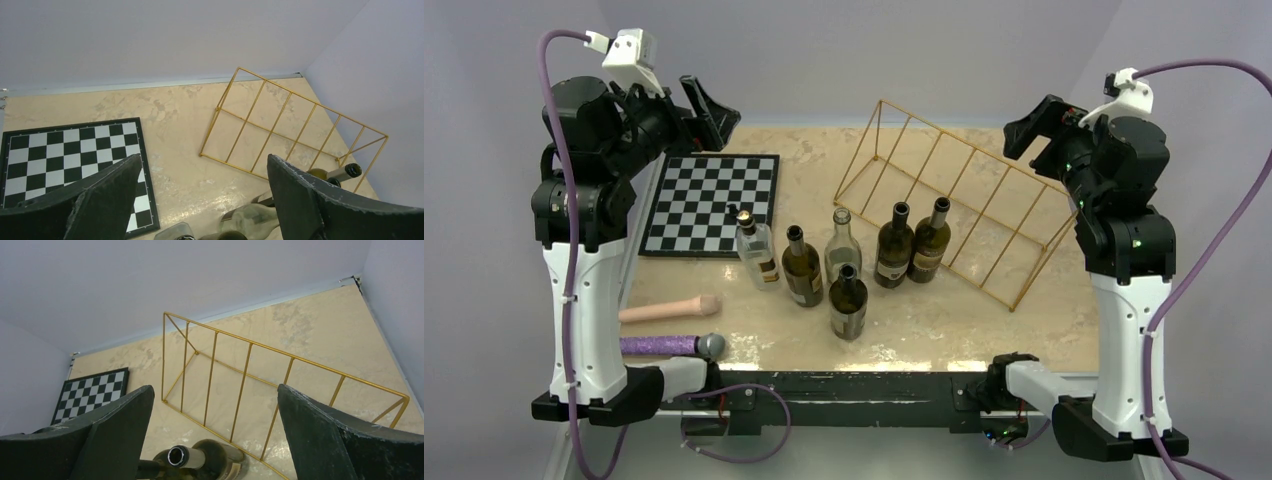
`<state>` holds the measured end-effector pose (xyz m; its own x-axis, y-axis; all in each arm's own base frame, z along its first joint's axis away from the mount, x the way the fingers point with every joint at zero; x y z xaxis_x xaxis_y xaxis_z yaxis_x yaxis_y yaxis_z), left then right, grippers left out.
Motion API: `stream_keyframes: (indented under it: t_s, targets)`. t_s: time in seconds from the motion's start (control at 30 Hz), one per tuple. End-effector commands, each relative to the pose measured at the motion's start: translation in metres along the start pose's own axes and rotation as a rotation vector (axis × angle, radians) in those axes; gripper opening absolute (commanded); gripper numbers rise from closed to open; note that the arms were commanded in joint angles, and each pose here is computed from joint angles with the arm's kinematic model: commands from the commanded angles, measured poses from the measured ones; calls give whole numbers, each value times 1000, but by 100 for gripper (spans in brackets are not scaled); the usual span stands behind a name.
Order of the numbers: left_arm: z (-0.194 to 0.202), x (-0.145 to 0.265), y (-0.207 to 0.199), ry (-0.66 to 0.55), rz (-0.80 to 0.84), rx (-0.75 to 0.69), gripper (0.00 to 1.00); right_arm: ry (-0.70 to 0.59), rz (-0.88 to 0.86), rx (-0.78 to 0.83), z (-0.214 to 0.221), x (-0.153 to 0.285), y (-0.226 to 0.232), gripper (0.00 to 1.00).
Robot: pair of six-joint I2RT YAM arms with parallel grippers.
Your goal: Put the wine bottle on the wine rack
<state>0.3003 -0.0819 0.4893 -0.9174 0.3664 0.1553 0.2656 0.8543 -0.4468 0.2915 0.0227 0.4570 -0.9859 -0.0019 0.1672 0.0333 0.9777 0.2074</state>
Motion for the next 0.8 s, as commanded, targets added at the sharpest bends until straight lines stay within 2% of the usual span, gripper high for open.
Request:
stream_keyframes:
  t_s: [0.0, 0.2, 0.33, 0.4, 0.5, 0.63, 0.77]
  targets:
    - [-4, -3, 4, -21, -25, 38, 99, 5, -1, -17, 6, 7, -1, 99]
    - [-19, 0, -21, -124, 122, 42, 100, 51, -81, -9, 23, 9, 10, 99]
    - [-27, -3, -4, -158, -2, 152, 99, 74, -111, -27, 34, 12, 14, 99]
    - [-27, -2, 4, -181, -43, 173, 99, 58, -68, -32, 38, 11, 6, 99]
    - [-26, -3, 14, -222, -82, 191, 99, 81, -104, -14, 48, 16, 9, 99]
    - [-16, 0, 11, -151, -61, 112, 99, 180, -310, 80, 65, 21, 37, 99]
    - [7, -3, -20, -16, 150, 56, 99, 199, -404, 125, 70, 21, 49, 99]
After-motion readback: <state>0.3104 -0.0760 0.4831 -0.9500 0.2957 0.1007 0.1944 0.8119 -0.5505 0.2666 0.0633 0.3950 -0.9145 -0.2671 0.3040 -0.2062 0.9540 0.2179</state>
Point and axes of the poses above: each gripper's point midway between its finger pads, its own x axis back along the fingers, its own y axis along the line the jaws close on, z = x × y, the point moved 1 cm from there along x, back along the fingers, and after that the axes turned 9 degrees about x, right-handed, at the moved point
